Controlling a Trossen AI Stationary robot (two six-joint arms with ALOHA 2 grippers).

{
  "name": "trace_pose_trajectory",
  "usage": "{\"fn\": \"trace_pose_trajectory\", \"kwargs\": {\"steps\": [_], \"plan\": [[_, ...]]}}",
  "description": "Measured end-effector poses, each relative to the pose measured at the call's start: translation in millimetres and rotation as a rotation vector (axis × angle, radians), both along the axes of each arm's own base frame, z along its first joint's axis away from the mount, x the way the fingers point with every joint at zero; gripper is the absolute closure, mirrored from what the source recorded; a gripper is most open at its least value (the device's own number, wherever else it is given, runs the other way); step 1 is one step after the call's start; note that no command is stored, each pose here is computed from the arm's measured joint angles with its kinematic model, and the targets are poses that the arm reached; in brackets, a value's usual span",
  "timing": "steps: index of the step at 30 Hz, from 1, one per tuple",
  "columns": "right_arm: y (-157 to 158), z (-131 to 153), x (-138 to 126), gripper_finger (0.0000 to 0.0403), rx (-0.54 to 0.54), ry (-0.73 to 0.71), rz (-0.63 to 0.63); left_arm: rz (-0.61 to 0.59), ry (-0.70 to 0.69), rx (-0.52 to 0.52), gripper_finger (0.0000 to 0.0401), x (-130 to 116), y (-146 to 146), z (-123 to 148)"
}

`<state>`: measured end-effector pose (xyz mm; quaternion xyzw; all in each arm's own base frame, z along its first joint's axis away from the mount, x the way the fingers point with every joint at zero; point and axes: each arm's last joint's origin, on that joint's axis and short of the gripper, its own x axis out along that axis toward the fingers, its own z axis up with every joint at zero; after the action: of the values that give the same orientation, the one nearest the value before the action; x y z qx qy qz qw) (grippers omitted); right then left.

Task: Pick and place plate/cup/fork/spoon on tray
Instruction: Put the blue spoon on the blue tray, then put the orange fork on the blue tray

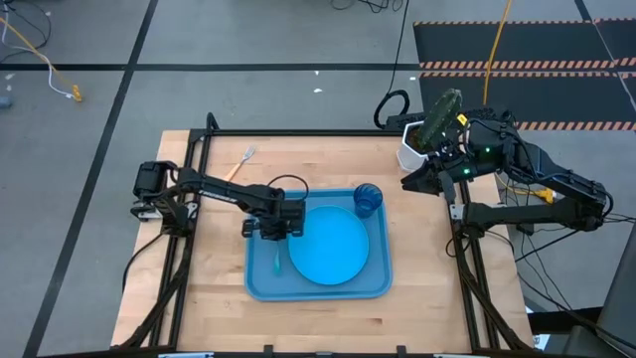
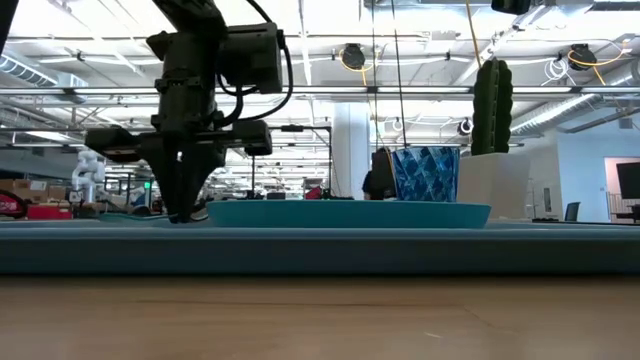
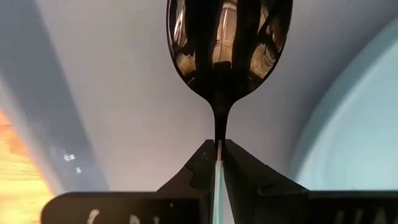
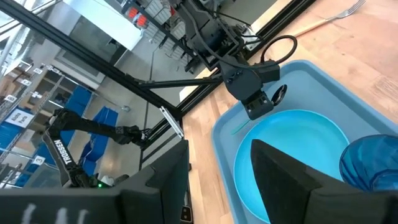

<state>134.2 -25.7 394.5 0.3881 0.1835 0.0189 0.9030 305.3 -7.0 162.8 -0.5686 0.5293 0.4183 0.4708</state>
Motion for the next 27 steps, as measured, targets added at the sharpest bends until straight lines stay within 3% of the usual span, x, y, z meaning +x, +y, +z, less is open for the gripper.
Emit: {"fn": "trace_pose_trajectory", "kwargs": {"steps": [12, 22, 27], "plan": [[0.1, -0.7, -0.4, 0.0236, 0.007, 0.009, -0.001, 0.002, 0.000, 0.008, 0.0369, 0.0, 1.1, 0.0], [0.1, -0.7, -0.4, 0.0236, 0.013, 0.010, -0.003, 0.002, -0.002, 0.008, 0.0279, 0.2, 1.1, 0.0], [0.2, -0.7, -0.5, 0.0236, 0.013, 0.010, -0.003, -0.012, -0.006, 0.009, 0.0253, 0.3, 1.0, 0.0]]}}
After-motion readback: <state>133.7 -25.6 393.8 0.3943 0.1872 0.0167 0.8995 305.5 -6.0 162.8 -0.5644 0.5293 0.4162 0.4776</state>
